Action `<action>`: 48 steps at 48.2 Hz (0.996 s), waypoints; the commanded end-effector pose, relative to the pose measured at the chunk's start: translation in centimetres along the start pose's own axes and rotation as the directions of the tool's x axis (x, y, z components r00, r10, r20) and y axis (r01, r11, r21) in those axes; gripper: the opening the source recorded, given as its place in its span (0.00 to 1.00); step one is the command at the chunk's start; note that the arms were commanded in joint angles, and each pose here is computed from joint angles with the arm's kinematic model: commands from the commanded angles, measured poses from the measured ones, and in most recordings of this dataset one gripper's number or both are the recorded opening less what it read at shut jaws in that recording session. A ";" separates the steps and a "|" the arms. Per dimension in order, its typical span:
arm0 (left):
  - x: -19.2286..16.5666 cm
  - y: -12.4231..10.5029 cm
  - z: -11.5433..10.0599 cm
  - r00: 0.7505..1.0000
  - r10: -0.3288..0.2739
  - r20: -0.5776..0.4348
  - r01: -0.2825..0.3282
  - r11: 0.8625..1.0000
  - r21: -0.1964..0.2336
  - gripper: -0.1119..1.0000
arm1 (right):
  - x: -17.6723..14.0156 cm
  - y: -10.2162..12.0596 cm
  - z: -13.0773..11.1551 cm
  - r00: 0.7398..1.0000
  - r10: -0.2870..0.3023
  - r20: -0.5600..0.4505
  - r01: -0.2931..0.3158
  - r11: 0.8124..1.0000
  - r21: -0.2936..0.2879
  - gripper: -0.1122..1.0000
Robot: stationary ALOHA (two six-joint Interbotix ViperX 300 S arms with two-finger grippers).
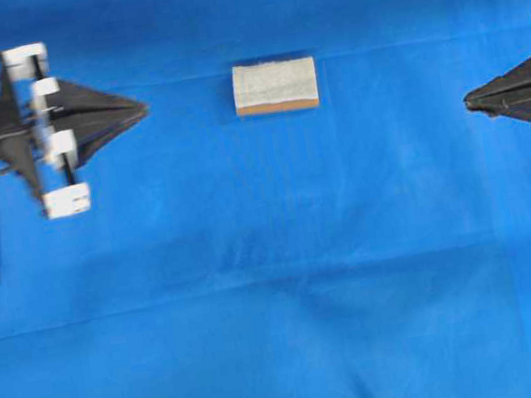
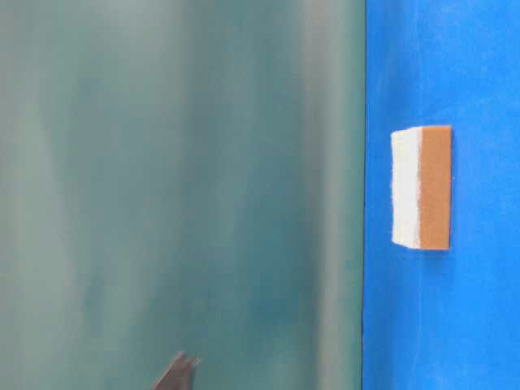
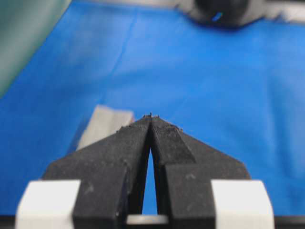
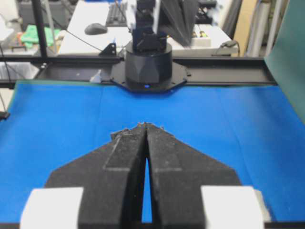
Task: Hand over the sponge with the left arm and wipe it with the right arm.
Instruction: 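Move the left gripper toward the grey-and-tan sponge, then grasp the sponge with the left gripper and lift it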
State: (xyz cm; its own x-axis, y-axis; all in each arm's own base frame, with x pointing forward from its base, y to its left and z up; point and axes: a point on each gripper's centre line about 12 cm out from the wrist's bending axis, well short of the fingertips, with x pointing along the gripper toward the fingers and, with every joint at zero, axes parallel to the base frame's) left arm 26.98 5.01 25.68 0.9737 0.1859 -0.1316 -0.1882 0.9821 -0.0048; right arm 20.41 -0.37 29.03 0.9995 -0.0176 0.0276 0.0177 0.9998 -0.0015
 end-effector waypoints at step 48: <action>18.0 5.9 -11.9 0.873 0.110 -0.474 -0.029 0.984 0.174 0.95 | 0.4 -1.0 -0.4 0.997 -0.048 -0.057 0.048 0.999 0.002 0.10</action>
State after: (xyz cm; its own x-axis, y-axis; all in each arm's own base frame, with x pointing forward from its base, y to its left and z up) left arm 41.21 13.52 10.82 0.7544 0.2506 -0.6068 -0.1881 0.9680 0.1659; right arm 20.66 -1.17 28.17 0.9977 -0.0561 -0.0368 0.0561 0.9984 -0.0015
